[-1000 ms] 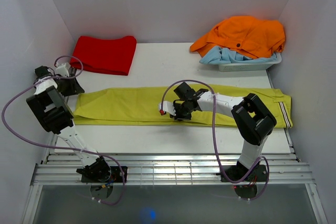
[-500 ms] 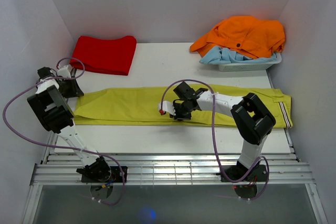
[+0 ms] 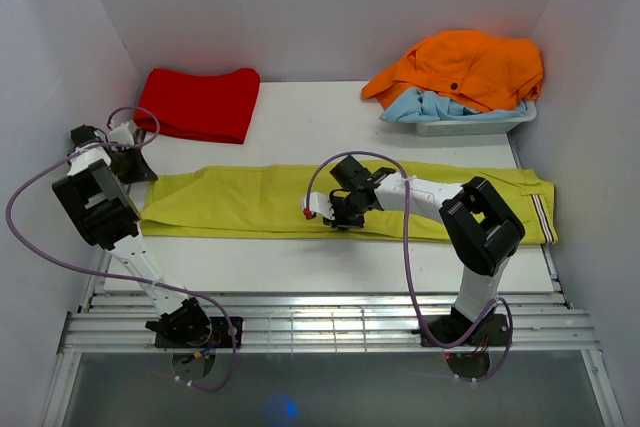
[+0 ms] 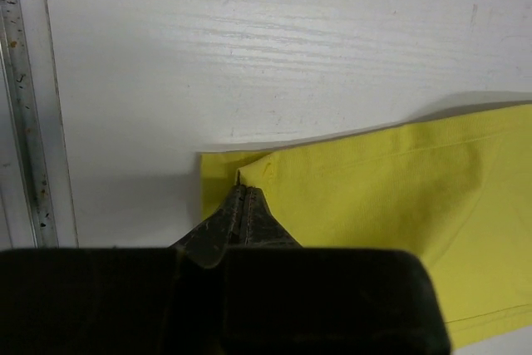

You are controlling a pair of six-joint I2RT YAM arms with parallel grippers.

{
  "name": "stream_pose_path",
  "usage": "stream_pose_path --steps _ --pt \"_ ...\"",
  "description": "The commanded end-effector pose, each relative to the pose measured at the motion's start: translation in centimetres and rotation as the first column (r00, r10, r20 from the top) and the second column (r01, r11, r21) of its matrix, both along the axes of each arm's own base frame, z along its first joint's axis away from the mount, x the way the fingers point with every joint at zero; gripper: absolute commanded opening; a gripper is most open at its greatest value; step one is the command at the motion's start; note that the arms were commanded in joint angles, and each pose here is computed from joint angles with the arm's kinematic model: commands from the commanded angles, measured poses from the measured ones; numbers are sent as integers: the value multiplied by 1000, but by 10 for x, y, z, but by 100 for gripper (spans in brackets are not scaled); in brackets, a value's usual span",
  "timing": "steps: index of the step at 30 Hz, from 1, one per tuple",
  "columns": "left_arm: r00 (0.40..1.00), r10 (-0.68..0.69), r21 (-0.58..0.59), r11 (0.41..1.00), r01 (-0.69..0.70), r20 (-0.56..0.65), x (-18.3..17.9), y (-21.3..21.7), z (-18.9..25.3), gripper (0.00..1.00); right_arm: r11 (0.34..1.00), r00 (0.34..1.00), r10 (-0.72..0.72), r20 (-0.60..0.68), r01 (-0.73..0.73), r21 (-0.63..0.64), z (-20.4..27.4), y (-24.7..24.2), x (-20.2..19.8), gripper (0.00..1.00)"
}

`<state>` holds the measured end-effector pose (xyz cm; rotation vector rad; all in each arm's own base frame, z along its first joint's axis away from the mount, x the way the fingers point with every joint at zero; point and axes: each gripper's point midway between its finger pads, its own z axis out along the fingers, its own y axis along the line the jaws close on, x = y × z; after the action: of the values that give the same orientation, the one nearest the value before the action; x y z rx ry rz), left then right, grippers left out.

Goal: Fold and stack the trousers
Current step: Fold the trousers

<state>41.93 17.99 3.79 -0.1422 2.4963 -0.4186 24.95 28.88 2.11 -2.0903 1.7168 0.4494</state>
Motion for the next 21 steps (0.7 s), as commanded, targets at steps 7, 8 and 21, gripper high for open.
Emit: stream_pose_path --steps 7,8,21 --pt "990 38 159 985 -60 137 29 37 75 0 998 998 -1 -61 -3 -61 -13 -12 -11 8" --pt "989 45 172 983 -68 138 29 41 78 0 998 998 -2 -63 -2 -61 -13 -12 -11 8" --pt "839 -531 164 844 511 116 -56 -23 104 78 999 996 3 -90 -6 -38 -6 -3 -11 8"
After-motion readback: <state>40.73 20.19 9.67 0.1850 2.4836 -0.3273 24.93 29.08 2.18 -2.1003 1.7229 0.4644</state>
